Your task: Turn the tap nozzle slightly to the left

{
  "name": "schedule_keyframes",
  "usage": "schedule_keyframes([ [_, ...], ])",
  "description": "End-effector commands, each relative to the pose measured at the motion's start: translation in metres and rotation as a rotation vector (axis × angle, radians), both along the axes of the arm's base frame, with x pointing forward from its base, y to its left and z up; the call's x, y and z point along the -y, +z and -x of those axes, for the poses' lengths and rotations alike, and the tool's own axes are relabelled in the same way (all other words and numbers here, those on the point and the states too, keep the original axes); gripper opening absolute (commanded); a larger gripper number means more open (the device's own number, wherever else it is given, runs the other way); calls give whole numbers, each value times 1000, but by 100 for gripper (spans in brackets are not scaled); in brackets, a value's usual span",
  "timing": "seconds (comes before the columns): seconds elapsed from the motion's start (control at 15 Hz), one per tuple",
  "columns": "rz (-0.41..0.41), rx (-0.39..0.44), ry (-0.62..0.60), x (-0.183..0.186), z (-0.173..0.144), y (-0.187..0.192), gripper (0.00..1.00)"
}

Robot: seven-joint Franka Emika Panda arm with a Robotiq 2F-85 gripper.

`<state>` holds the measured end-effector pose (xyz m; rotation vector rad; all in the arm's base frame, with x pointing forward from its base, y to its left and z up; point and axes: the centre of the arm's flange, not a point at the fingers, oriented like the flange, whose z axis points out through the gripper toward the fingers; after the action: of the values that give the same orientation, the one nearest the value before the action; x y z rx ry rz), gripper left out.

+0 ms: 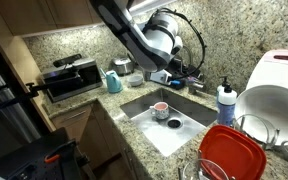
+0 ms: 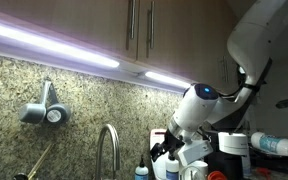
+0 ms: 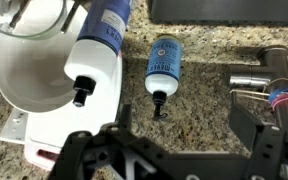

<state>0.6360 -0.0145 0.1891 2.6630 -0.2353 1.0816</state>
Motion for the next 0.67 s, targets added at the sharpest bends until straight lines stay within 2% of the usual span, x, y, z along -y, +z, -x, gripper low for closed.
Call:
schedule_keyframes([
  [0.0, -22, 34, -7, -8, -27, -22, 100],
  [0.33, -15, 48, 40, -31, -38, -31, 100],
  [0.6, -5, 69, 80, -58, -42, -18, 100],
])
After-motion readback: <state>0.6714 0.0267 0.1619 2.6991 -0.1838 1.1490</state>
